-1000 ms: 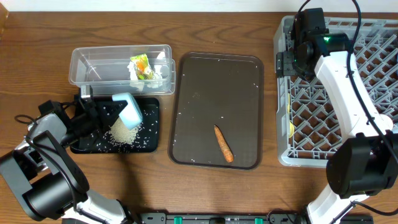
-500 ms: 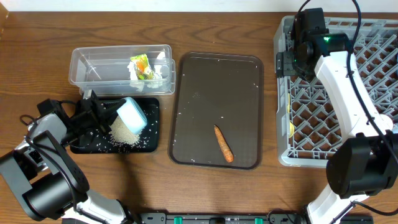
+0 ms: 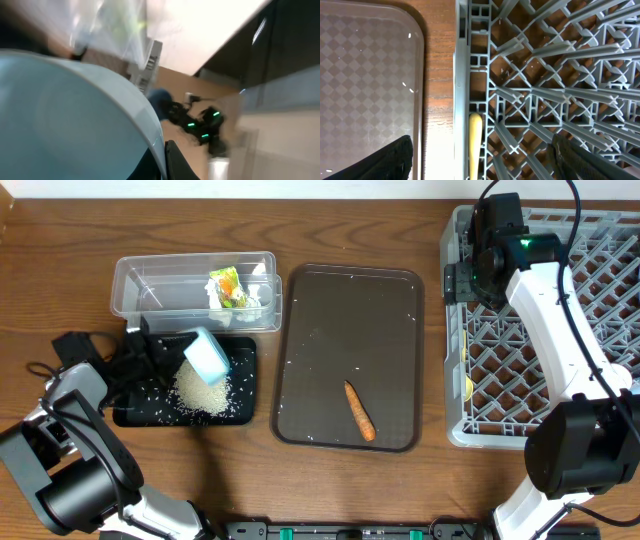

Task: Sort waste into correct bins and load items into the dishwasher rack
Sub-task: 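Tip the bowl over the black tray to pour out the rice, then carry the light-blue bowl right and set it on the brown tray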

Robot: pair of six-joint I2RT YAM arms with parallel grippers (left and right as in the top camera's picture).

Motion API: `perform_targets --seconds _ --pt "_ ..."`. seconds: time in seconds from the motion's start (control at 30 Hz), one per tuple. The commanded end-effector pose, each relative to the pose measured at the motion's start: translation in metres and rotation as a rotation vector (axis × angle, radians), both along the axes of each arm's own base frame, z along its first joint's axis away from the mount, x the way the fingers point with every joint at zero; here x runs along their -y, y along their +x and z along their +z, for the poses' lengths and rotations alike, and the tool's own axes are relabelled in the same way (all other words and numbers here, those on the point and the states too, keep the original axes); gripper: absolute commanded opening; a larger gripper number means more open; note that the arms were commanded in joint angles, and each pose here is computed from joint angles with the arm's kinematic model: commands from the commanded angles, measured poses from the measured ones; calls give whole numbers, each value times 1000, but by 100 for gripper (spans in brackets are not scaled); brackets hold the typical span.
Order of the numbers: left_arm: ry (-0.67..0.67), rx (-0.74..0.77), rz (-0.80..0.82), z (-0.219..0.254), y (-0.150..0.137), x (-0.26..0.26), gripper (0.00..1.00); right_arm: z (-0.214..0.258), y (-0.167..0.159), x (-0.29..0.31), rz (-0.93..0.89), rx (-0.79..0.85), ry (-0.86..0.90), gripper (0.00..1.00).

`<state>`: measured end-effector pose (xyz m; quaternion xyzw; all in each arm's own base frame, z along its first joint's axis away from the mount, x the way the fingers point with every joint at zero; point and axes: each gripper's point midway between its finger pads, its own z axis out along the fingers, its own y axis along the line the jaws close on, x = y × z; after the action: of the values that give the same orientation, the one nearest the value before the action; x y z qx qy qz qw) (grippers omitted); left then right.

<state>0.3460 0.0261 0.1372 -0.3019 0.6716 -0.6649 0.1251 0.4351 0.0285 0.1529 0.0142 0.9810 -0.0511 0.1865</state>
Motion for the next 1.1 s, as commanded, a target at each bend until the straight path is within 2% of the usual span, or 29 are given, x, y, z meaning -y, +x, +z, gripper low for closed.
perform_targets --seconds 0.0,0.13,0.2,0.23,0.27,0.33,0.37,0.43,0.5,0.63,0.83,0.97,1.07 --pt "123 201 -15 1 1 -2 6 15 2 0 -4 39 3 86" --pt "149 249 -22 2 1 -1 6 15 2 0 -5 39 3 86" --pt "146 116 -5 -10 2 -4 6 15 2 0 -5 39 3 86" --pt "73 59 -1 -6 1 -2 6 15 2 0 -4 39 3 86" --pt "29 102 -12 5 0 0 6 15 2 0 -5 38 3 86" --pt "63 124 -15 6 1 0 6 15 1 0 -4 36 3 86" --pt "111 98 -5 -2 4 -2 6 15 1 0 -4 36 3 86" --pt "106 29 6 -8 4 -3 6 15 2 0 -5 37 3 86" --pt "82 106 -18 4 3 2 6 15 1 0 -4 36 3 86" --pt "116 145 -48 11 3 13 6 15 2 0 -4 37 2 86" --pt "316 173 -97 30 4 43 6 15 2 0 -4 39 3 86" --pt "503 309 -135 60 4 75 6 15 2 0 -4 39 3 86" --pt "663 365 -100 76 14 93 6 16 2 0 -4 40 3 86"
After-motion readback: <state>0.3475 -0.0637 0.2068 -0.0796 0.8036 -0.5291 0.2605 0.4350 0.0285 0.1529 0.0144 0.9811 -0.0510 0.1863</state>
